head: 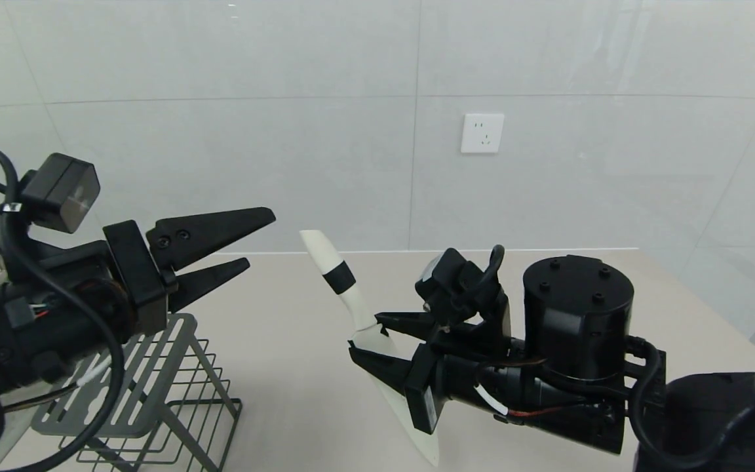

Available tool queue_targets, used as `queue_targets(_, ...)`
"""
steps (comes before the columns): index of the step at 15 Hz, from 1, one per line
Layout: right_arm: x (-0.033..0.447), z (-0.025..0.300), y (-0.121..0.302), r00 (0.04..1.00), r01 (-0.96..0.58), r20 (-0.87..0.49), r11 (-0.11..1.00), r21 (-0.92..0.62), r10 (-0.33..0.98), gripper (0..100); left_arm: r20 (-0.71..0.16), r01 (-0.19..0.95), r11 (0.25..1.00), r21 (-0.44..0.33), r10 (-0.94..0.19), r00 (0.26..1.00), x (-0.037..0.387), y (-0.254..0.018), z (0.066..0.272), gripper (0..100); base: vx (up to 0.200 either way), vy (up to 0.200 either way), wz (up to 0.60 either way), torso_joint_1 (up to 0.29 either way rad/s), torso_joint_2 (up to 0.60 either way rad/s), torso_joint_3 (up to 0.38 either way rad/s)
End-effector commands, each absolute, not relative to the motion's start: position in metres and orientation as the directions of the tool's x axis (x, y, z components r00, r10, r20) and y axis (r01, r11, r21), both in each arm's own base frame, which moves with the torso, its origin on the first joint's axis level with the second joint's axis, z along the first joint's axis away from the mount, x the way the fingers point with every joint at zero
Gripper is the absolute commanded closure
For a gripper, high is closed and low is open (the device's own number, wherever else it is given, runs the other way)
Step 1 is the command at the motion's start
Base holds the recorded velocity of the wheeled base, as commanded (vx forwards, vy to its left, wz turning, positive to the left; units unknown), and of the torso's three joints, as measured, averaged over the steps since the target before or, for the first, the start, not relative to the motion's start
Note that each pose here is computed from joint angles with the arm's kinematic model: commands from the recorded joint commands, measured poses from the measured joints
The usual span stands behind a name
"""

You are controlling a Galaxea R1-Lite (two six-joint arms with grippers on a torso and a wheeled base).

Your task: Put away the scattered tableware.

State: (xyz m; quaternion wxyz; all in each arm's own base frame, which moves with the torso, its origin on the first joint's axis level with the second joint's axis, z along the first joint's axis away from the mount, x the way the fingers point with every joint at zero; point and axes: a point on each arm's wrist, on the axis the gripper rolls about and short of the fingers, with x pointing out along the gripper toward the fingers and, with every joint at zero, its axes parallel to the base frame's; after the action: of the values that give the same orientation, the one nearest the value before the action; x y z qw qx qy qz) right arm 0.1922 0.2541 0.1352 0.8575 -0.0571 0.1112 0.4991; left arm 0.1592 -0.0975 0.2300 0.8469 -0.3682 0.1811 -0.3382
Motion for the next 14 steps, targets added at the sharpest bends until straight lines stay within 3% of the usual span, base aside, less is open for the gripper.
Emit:
queue_targets(1, 0.193, 0.137, 0.256, 0.479, -0.868, -0.239, 0.496, 0.012, 0.845, 100, -0.102, 0.435, 0.535, -0.724, -0.707, 0.7, 0.168, -0.103, 0.216, 0, 0.0, 0.0, 0.0, 0.0, 0.0, 0.0)
queue_targets(6, 0.199, 0.137, 0.266, 0.475, -0.871, -0.229, 0.491, 0.012, 0.85, 100, -0.05, 0.5, 0.525, -0.688, -0.723, 0.69, 0.178, -0.115, 0.203, 0, 0.0, 0.0, 0.0, 0.0, 0.0, 0.0)
queue_targets(9, 0.199, 0.136, 0.275, 0.466, -0.877, -0.222, 0.48, 0.012, 0.857, 100, -0.071, 0.516, 0.522, -0.679, -0.747, 0.661, 0.179, -0.127, 0.196, 0, 0.0, 0.0, 0.0, 0.0, 0.0, 0.0)
queue_targets(14, 0.191, 0.138, 0.288, 0.433, -0.895, -0.211, 0.446, 0.019, 0.876, 100, -0.038, 0.52, 0.539, -0.663, -0.717, 0.696, 0.192, -0.135, 0.19, 0, 0.0, 0.0, 0.0, 0.0, 0.0, 0.0)
